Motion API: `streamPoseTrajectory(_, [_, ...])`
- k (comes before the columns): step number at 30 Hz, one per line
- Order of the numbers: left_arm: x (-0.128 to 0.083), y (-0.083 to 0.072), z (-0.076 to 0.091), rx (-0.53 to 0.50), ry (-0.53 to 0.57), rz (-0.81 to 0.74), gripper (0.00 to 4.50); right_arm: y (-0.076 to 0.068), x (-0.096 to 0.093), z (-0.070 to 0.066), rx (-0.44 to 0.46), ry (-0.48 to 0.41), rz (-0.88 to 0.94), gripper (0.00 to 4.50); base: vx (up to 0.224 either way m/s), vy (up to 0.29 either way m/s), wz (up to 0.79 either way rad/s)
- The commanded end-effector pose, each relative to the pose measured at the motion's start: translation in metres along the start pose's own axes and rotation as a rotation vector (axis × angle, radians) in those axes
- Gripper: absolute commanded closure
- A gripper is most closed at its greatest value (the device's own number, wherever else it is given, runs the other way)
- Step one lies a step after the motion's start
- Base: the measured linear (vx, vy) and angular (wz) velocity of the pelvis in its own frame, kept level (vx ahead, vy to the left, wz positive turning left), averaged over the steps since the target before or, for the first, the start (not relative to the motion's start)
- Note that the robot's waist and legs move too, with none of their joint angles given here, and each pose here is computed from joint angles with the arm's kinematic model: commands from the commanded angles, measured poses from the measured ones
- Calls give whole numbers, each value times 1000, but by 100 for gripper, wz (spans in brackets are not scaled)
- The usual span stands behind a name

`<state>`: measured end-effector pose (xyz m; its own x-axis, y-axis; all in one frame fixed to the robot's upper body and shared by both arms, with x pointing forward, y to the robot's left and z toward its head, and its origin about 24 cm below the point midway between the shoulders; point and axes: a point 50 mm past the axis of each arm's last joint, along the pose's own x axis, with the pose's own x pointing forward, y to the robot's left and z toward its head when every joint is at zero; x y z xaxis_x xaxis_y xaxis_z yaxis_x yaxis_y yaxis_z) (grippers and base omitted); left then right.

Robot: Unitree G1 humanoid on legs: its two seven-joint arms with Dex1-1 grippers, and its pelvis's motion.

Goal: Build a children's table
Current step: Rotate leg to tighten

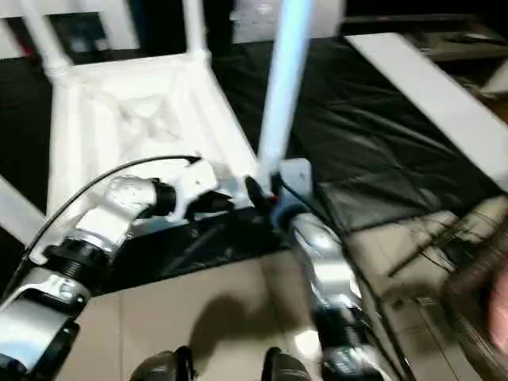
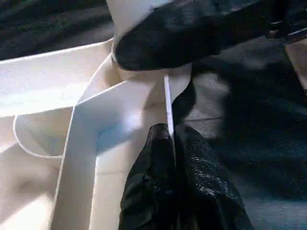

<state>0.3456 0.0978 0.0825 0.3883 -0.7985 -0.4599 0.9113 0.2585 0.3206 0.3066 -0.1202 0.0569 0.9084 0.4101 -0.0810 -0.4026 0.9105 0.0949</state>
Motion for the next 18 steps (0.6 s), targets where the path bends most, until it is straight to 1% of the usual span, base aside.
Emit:
streamPoseTrajectory(1, [-4,4,0,0,-43,57,450,-7,-6,8,5,-42,-1,63,61,-32,1])
streamPoseTrajectory(2, [-7,5,0,-6,-63,61,407,-10,-16,10,32,-68,40,56,64,-38,1])
streamPoseTrajectory(3, [-12,5,0,-22,-95,57,396,-13,-32,13,54,-85,124,53,64,-38,1])
streamPoseTrajectory(4, [-12,5,0,-22,-95,57,396,-13,-32,13,54,-85,124,44,71,-45,0])
streamPoseTrajectory(5, [-15,4,1,-37,-116,50,387,-13,-41,13,62,-73,192,20,72,-51,-1])
streamPoseTrajectory(6, [-17,3,3,-52,-146,53,369,-12,-49,14,53,-62,262,14,72,-51,-1])
streamPoseTrajectory(7, [-18,3,4,-58,-159,58,369,-12,-52,15,46,-61,286,14,63,-50,-2])
streamPoseTrajectory(8, [-18,3,4,-58,-159,58,354,-12,-52,15,46,-61,286,8,0,0,0])
streamPoseTrajectory(9, [-21,3,9,-106,-218,91,347,-11,-57,21,43,-80,351,1,0,0,0])
streamPoseTrajectory(10, [-21,3,9,-107,-219,92,341,-11,-58,21,44,-80,352,0,0,0,0])
streamPoseTrajectory(11, [-25,1,12,-156,-262,123,332,-9,-59,29,59,-104,399,0,0,0,0])
streamPoseTrajectory(13, [-27,-1,13,-185,-281,151,310,-8,-58,35,68,-118,425,0,0,0,0])
streamPoseTrajectory(14, [-28,-3,13,-208,-290,170,310,-7,-57,37,73,-122,436,0,0,0,0])
streamPoseTrajectory(15, [-31,-8,12,-244,-302,208,303,-6,-55,41,73,-128,452,0,0,0,0])
streamPoseTrajectory(16, [-36,-16,11,-294,-323,247,286,-5,-52,47,77,-139,468,0,0,0,0])
streamPoseTrajectory(18, [-41,-24,7,-339,-332,281,270,-5,-49,51,78,-160,472,0,0,0,0])
